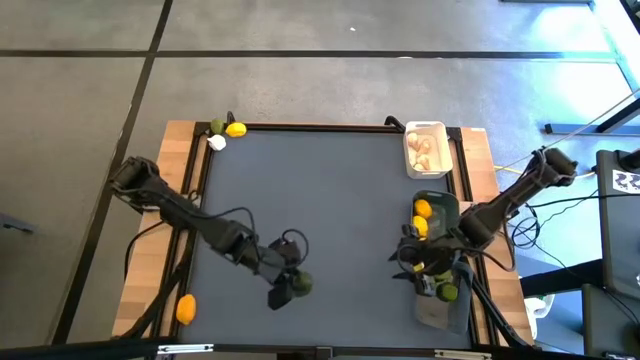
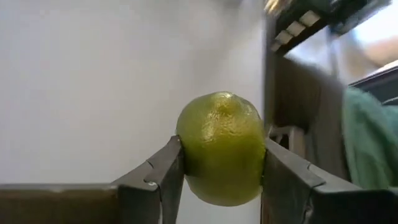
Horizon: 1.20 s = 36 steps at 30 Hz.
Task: Sort produce into baskets
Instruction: Put the green lime into the black bin
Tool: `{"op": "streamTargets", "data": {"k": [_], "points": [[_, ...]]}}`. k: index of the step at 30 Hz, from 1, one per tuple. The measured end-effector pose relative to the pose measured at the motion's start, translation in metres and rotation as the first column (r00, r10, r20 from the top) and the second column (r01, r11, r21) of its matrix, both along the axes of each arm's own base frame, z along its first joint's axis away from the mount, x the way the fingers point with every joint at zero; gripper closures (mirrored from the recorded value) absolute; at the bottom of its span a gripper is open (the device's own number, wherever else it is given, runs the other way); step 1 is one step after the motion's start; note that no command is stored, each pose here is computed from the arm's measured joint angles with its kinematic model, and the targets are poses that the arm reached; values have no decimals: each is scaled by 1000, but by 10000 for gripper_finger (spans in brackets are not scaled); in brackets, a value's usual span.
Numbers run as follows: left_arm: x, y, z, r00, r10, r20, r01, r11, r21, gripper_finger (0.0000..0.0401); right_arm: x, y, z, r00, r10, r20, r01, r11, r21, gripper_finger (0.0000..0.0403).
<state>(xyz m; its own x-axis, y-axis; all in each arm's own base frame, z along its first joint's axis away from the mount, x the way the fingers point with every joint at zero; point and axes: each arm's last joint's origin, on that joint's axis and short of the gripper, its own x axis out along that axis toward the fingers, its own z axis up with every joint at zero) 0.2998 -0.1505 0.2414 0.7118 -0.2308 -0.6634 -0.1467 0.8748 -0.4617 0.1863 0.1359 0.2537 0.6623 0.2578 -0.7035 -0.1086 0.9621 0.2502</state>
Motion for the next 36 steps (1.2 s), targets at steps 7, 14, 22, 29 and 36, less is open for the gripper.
{"op": "streamTargets", "data": {"k": [7,14,22,29,36], "points": [[24,26,16,971,-52,234,27,994,106,230,18,7,0,979,-114,170,124,991,-47,175],[35,45,22,947,-41,320,-16,985,172,230,39,11,-16,968,-130,216,162,977,-138,160],[41,52,32,904,-18,428,-88,970,226,230,55,6,-14,945,-132,300,181,973,-144,157],[49,50,36,849,-39,527,-118,958,262,230,64,3,-3,899,-155,410,212,973,-97,157],[63,48,23,815,-43,577,-142,952,271,230,74,9,-5,872,-130,471,199,975,-99,157]]}}
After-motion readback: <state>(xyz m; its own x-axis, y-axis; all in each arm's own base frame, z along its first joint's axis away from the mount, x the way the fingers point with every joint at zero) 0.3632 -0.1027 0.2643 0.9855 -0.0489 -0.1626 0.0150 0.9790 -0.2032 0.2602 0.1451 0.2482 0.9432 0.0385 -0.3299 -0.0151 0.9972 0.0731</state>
